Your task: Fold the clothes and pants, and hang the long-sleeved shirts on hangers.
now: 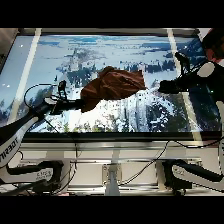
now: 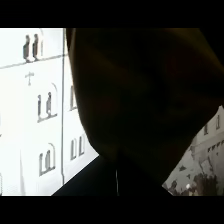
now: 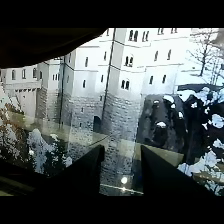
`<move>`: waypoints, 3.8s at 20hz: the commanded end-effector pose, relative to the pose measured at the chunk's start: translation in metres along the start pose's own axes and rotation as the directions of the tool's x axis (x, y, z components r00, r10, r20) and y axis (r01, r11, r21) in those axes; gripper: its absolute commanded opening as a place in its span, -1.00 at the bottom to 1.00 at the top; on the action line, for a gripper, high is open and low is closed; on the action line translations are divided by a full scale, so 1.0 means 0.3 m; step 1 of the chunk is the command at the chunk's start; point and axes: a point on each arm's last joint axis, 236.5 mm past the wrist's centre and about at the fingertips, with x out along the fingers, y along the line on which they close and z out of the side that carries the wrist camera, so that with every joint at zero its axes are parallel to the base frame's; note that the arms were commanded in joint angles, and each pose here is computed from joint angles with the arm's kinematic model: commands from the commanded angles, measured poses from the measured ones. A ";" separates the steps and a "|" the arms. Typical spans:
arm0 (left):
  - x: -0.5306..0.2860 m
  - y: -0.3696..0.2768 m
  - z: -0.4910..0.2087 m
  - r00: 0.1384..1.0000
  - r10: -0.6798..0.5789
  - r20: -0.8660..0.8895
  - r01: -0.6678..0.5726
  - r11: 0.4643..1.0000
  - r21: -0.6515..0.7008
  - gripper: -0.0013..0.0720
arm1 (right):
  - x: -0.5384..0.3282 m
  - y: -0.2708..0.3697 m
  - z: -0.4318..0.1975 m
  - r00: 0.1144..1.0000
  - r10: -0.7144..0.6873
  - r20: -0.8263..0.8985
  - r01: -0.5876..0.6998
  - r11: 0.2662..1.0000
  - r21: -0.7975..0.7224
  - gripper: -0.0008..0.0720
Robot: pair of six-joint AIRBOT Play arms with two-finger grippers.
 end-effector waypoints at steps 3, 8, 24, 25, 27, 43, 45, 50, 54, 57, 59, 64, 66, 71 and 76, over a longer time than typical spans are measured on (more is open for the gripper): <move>-0.158 -0.244 0.258 0.980 -0.117 0.163 0.089 0.981 0.171 -0.91 | 0.000 0.018 0.019 0.999 0.021 0.024 -0.022 1.000 0.009 -0.25; -0.672 -0.588 0.518 0.838 -0.292 0.462 0.096 0.911 0.401 -0.91 | -0.069 0.186 0.064 0.974 0.214 0.074 -0.217 0.975 0.039 -0.25; -1.378 -0.671 0.321 0.657 -0.220 0.721 -0.237 0.848 0.475 -0.91 | -0.094 0.343 -0.082 0.938 0.334 -0.092 -0.347 0.914 -0.209 -0.24; -1.371 -0.662 0.308 0.670 -0.208 0.713 -0.248 0.842 0.479 -0.91 | -0.067 0.362 -0.090 0.937 0.337 -0.095 -0.350 0.912 -0.212 -0.24; -1.358 -0.648 0.259 0.709 -0.190 0.679 -0.251 0.832 0.495 -0.91 | -0.007 0.416 -0.098 0.936 0.342 -0.083 -0.352 0.907 -0.231 -0.24; -1.207 -0.305 -0.094 0.930 0.246 0.273 -0.321 0.905 0.279 -0.91 | 0.643 0.866 -0.007 0.930 0.357 -0.091 -0.362 0.932 -0.035 0.60; -1.200 -0.300 -0.098 0.931 0.249 0.267 -0.322 0.905 0.279 -0.91 | 0.668 0.938 0.018 0.907 0.412 -0.090 -0.413 0.911 0.000 0.60; -1.161 -0.275 -0.115 0.936 0.263 0.234 -0.323 0.906 0.275 -0.91 | 0.777 1.023 0.036 0.893 0.438 -0.106 -0.433 0.899 0.063 0.57; -1.157 -0.272 -0.117 0.937 0.264 0.230 -0.323 0.906 0.274 -0.91 | 0.850 1.028 0.062 0.892 0.440 -0.102 -0.424 0.894 0.142 0.51; -1.157 -0.273 -0.114 0.936 0.263 0.234 -0.323 0.906 0.274 -0.91 | 0.882 1.031 0.092 0.895 0.441 -0.074 -0.422 0.888 0.181 0.31; -1.157 -0.272 -0.114 0.936 0.263 0.234 -0.323 0.906 0.274 -0.91 | 0.889 1.024 0.116 0.900 0.433 -0.043 -0.420 0.890 0.177 -0.13; -1.167 -0.290 -0.056 0.921 0.240 0.307 -0.327 0.904 0.274 -0.91 | 0.858 0.992 0.146 0.907 0.419 -0.040 -0.410 0.901 0.140 -0.93; -1.202 -0.254 0.006 0.877 0.286 0.386 -0.402 0.876 0.265 -0.91 | 0.767 0.928 0.197 0.922 0.384 -0.045 -0.382 0.923 0.047 -0.93; -1.340 -0.201 0.189 0.702 0.353 0.618 -0.592 0.772 0.230 -0.91 | 0.268 0.678 0.459 0.952 0.251 0.175 -0.241 0.968 -0.076 -0.93; -1.506 -0.330 0.389 0.480 0.189 0.857 -0.645 0.738 0.198 -0.91 | -0.395 0.421 0.549 0.872 0.065 0.485 -0.006 0.992 -0.123 -0.93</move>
